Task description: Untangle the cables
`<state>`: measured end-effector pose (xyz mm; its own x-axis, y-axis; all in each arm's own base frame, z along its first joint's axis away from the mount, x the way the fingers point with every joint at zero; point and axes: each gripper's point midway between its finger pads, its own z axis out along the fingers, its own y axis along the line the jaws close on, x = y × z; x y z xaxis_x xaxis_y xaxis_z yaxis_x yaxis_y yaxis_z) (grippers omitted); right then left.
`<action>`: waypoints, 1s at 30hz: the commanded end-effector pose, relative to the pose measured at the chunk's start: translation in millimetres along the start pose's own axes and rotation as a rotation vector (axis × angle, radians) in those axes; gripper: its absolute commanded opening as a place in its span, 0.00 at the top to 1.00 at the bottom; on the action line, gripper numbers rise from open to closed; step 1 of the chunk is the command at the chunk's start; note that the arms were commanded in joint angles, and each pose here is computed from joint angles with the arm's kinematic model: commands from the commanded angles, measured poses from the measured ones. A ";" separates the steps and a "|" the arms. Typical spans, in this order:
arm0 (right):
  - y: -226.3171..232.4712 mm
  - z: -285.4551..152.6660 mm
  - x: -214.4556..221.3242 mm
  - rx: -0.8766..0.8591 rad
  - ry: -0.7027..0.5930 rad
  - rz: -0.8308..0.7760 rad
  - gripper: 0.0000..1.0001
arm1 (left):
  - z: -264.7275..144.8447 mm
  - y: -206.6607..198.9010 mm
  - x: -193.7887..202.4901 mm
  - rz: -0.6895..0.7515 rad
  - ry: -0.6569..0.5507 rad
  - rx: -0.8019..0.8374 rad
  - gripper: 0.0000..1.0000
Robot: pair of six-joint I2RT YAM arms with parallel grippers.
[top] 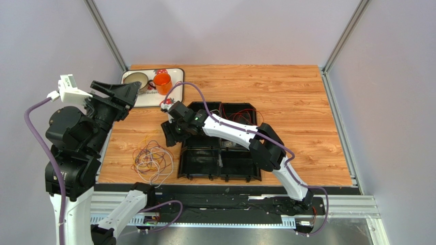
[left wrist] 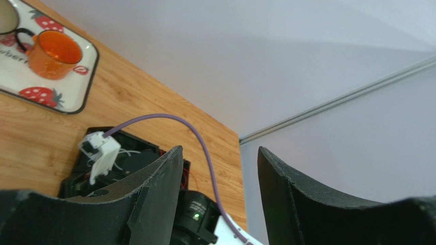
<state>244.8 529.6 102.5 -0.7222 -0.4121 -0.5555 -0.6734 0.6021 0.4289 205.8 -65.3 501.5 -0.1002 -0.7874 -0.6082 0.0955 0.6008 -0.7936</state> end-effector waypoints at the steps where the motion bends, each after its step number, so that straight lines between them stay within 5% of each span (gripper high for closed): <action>1: 11.3 -6.3 -21.8 -0.038 -0.062 -0.028 0.46 | -1.3 44.4 18.3 0.079 0.023 -0.120 0.36; 12: 10.3 14.1 -3.1 -0.102 0.005 -0.021 0.45 | -27.0 149.1 86.2 0.385 0.203 -0.255 0.36; 17: 11.2 25.7 4.2 -0.129 0.025 -0.016 0.45 | -28.2 209.5 109.9 0.434 0.283 -0.457 0.36; 24: 16.9 38.3 8.0 -0.177 0.042 -0.002 0.46 | -15.3 244.6 116.8 0.483 0.301 -0.593 0.36; 26: 16.1 41.2 9.4 -0.178 0.046 -0.002 0.49 | -11.1 251.5 118.5 0.498 0.312 -0.622 0.36; 30: 21.4 39.2 2.4 -0.196 0.028 -0.006 0.71 | -6.7 258.8 124.6 0.504 0.329 -0.632 0.36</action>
<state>230.2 547.8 53.8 -0.7413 -0.4734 -0.4757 -0.6712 0.5225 0.5259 202.8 -14.2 220.0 -0.5082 -0.4084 -0.7583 -0.3402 0.9040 -0.2589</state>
